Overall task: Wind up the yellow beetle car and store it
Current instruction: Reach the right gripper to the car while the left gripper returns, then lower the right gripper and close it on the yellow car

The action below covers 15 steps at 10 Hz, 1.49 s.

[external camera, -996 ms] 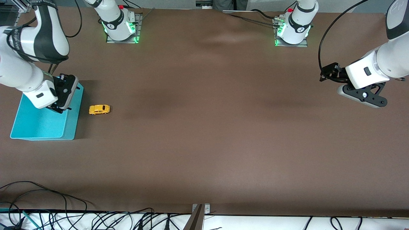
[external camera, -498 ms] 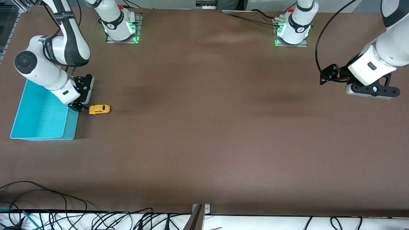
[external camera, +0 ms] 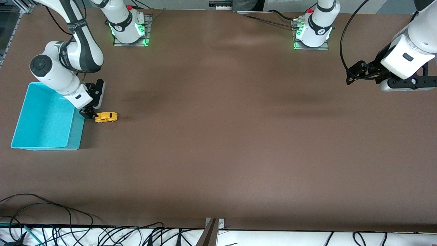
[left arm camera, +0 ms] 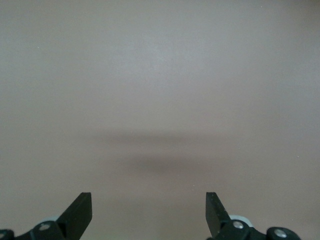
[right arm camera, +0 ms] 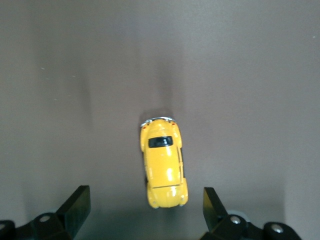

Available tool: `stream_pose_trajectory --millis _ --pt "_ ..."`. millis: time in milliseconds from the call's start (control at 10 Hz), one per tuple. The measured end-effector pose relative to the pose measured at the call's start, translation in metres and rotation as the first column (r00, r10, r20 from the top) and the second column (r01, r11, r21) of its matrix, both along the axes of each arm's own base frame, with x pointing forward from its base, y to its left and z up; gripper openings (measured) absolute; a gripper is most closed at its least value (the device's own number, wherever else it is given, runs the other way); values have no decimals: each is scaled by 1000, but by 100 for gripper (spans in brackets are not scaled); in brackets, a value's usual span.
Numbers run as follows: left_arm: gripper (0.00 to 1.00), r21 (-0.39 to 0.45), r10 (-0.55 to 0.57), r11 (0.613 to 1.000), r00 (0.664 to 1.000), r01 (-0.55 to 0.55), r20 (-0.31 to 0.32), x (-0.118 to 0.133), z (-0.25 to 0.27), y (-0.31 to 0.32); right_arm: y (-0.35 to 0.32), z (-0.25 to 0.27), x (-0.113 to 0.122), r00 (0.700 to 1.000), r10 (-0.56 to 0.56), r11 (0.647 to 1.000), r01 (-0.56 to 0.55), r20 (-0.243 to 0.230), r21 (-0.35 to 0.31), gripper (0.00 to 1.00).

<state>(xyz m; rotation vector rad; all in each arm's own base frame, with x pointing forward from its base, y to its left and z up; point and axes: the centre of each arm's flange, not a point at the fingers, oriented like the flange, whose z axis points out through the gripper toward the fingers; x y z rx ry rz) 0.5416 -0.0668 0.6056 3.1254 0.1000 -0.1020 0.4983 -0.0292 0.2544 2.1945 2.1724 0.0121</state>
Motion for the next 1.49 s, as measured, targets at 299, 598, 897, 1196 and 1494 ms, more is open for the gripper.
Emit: stream_pose_trajectory --millis 299,598,897,1196,1494 --pt "100 -3 -23 1000 1000 23 7 0 1 3 -2 -24 3 998 49 999 -49 25 -11 100" --pt "100 -5 -43 999 999 43 8 0 2 4 -7 -41 2 999 52 999 -51 16 -15 100" --pt "100 -5 -78 997 997 78 14 -1 5 -5 -7 -51 4 997 58 998 -57 41 -21 100" --pt "100 -8 -142 990 990 142 16 -2 5 -6 -7 -54 5 996 63 998 -61 61 -24 99" --pt "100 -10 -172 985 985 172 16 -1 5 -3 -5 -57 6 996 67 998 -65 65 -24 68"
